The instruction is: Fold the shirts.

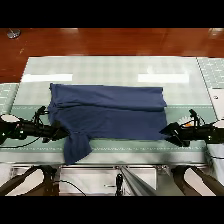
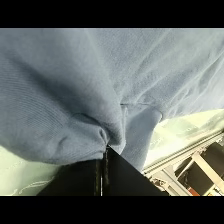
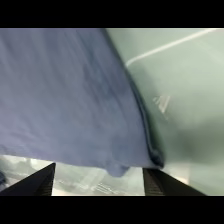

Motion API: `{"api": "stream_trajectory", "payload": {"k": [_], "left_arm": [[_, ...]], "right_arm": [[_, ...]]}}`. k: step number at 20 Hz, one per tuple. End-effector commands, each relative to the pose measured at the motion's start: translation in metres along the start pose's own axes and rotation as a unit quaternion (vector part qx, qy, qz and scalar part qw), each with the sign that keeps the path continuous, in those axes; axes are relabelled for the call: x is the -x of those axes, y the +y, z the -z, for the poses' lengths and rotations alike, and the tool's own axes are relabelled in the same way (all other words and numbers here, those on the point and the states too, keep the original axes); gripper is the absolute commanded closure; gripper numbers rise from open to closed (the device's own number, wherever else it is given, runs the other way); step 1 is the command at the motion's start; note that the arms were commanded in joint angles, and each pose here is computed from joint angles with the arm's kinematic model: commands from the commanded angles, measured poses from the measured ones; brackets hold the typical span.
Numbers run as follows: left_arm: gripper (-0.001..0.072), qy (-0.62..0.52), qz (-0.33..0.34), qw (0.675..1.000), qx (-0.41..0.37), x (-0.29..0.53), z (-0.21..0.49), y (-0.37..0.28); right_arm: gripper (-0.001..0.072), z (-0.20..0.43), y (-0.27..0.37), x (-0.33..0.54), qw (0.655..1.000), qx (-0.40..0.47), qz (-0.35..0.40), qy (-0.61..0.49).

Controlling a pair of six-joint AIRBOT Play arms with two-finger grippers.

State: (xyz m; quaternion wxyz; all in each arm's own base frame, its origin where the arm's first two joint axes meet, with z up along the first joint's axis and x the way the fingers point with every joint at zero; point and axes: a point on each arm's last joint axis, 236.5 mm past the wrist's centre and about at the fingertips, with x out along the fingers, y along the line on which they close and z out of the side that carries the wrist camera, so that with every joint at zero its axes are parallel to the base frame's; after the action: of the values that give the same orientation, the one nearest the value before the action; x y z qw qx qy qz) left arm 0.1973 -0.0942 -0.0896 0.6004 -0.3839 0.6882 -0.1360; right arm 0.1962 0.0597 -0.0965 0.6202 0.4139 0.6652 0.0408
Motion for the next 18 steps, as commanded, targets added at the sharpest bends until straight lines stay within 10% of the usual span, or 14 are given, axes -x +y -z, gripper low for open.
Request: {"api": "stream_trajectory", "payload": {"k": [1, 3, 7, 8, 18], "left_arm": [[0.0684, 0.000, 0.000, 1.000, -0.001, 0.000, 0.000, 0.000], [0.0684, 0.002, 0.000, 1.000, -0.001, 0.000, 0.001, -0.001], [0.0684, -0.001, -0.001, 1.000, -0.002, 0.000, 0.000, 0.000], [0.0684, -0.001, -0.001, 1.000, -0.002, 0.000, -0.001, 0.000], [0.0684, -0.119, -0.015, 0.989, -0.084, 0.062, -0.082, -0.045]], "right_arm": [[0.0087, -0.013, 0.000, -0.006, 1.000, -0.008, -0.008, -0.016], [0.0115, -0.018, 0.010, -0.007, 0.999, -0.008, -0.032, -0.024], [0.0477, -0.020, 0.017, -0.007, 0.999, 0.008, -0.046, -0.028], [0.0703, -0.018, 0.017, -0.007, 0.998, 0.027, -0.047, -0.023], [0.0695, -0.076, 0.088, 0.070, 0.987, 0.110, -0.073, -0.092]]}}
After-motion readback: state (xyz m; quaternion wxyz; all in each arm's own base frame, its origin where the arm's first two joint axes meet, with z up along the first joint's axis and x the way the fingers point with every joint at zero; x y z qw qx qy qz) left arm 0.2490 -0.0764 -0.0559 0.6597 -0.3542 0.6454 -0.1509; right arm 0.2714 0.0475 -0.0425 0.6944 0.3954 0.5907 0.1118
